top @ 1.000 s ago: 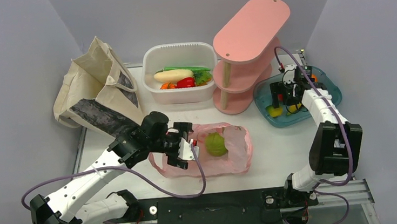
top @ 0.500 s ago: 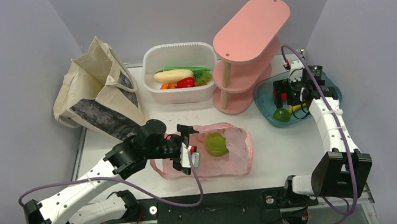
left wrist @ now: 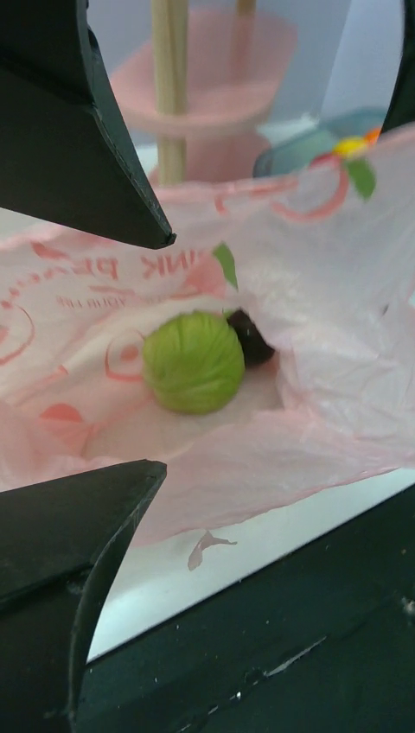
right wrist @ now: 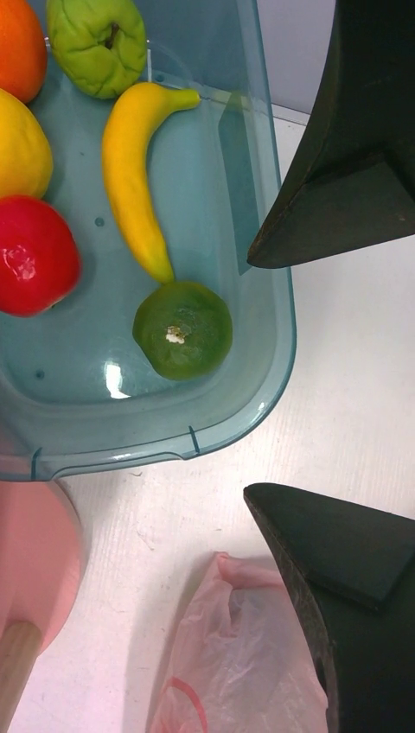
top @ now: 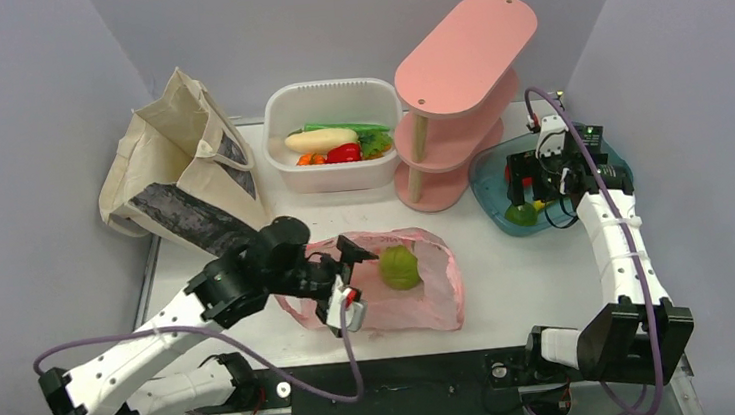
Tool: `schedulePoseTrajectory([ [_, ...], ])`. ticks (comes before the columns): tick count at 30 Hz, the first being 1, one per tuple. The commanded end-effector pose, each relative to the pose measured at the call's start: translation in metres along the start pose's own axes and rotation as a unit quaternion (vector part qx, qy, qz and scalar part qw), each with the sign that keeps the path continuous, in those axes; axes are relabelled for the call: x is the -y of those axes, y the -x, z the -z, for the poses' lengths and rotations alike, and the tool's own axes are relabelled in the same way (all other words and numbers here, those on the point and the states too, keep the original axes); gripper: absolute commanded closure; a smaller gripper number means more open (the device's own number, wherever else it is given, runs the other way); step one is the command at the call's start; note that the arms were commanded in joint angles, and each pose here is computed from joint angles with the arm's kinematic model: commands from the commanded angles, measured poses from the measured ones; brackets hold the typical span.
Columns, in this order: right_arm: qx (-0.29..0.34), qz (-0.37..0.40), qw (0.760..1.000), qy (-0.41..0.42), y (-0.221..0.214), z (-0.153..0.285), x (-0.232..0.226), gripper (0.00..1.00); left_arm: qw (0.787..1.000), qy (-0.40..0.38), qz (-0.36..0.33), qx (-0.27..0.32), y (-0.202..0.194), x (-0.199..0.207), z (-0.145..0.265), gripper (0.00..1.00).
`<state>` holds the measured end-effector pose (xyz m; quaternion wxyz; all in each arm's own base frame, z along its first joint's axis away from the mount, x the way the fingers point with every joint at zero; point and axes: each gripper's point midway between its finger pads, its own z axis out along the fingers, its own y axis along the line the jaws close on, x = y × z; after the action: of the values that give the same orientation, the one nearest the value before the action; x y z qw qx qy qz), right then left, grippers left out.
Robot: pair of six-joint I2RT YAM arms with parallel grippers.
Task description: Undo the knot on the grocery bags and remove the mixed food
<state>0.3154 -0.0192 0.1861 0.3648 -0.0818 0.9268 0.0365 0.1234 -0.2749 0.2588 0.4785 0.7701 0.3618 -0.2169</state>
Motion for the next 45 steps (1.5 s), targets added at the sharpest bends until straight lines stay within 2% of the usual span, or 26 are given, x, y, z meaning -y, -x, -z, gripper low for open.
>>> schedulePoseTrajectory([
  [1,0.025,0.000,1.000,-0.002,0.010,0.015,-0.001,0.10,0.998,-0.049,0.027,-0.009,-0.023,0.014,-0.036,0.08],
  [7,0.028,0.005,1.000,-0.001,0.004,0.022,-0.005,0.10,0.996,-0.042,0.061,-0.042,-0.061,0.011,-0.077,0.07],
  [13,0.027,0.014,1.000,-0.003,-0.008,0.027,-0.007,0.11,0.993,0.030,0.099,-0.056,-0.085,-0.018,-0.103,0.06],
  [19,0.025,0.011,1.000,-0.004,-0.013,0.027,-0.007,0.11,0.989,0.026,0.119,-0.078,-0.115,-0.025,-0.127,0.06],
  [23,0.026,0.008,1.000,-0.003,-0.013,0.028,-0.006,0.11,0.989,0.016,0.126,-0.070,-0.115,-0.029,-0.139,0.07],
  [27,0.025,0.017,1.000,-0.008,-0.015,0.032,-0.003,0.11,0.992,-0.008,0.122,-0.046,-0.093,-0.032,-0.129,0.07],
  [30,0.021,0.018,1.000,-0.010,-0.020,0.035,-0.002,0.11,0.992,-0.045,0.114,-0.032,-0.079,-0.016,-0.108,0.07],
  [36,0.019,0.021,1.000,0.001,-0.024,0.034,-0.004,0.11,0.994,-0.032,0.102,-0.037,-0.075,-0.016,-0.074,0.07],
  [45,0.018,0.001,1.000,0.017,-0.018,0.025,-0.007,0.11,0.992,-0.020,0.113,-0.051,-0.094,-0.039,-0.100,0.14],
])
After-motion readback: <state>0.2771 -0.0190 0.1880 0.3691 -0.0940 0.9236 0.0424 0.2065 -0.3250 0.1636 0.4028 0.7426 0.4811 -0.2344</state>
